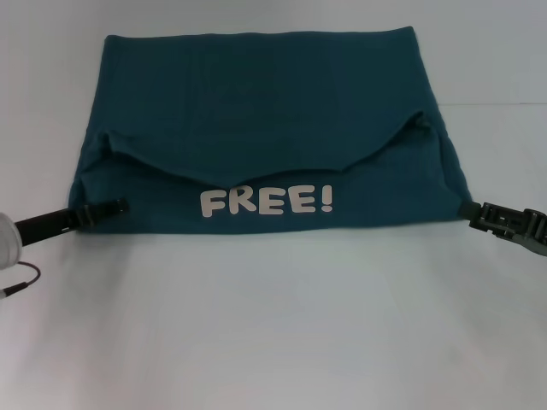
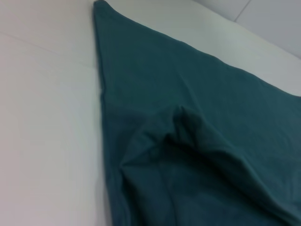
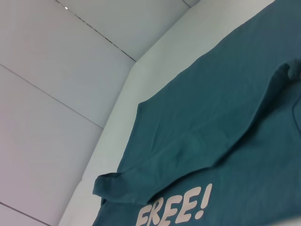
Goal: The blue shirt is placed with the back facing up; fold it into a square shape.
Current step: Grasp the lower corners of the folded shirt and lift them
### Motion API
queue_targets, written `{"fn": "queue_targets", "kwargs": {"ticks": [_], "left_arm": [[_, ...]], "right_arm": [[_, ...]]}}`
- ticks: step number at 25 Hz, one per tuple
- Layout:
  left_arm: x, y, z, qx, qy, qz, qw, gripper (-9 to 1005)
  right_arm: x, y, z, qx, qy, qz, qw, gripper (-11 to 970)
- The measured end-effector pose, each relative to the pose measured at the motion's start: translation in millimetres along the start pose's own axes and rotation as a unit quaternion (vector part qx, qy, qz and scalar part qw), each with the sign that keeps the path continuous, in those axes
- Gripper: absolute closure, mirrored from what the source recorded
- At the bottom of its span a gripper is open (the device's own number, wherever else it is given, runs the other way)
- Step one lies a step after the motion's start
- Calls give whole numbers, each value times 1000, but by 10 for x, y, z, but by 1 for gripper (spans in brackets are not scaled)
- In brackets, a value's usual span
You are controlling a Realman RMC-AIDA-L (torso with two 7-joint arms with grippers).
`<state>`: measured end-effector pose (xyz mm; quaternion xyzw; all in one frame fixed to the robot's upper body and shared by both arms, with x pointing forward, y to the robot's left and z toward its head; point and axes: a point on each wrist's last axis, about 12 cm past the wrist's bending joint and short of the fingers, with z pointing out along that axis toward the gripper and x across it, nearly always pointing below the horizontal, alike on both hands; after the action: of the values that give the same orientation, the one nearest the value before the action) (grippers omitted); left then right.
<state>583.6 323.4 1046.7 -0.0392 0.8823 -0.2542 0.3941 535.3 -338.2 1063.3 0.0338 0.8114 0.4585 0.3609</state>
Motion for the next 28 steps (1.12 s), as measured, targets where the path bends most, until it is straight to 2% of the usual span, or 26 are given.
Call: {"fn": "queue_targets", "kwargs": {"ticks": [12,22,28], "left_arm": [[-63,-31,9,-1,-1,-12,1000,270],[-106,-56,-16,14,3,-14,1000,648],[-273,-67,-79,28,1,-38,999,887]], "right_arm": [[-2,9,-2,-4,0,0,1000,399],[-49,-15,-56,5,14,-1,1000,404],[-323,-36,-140,51,69,8,996,407]]}}
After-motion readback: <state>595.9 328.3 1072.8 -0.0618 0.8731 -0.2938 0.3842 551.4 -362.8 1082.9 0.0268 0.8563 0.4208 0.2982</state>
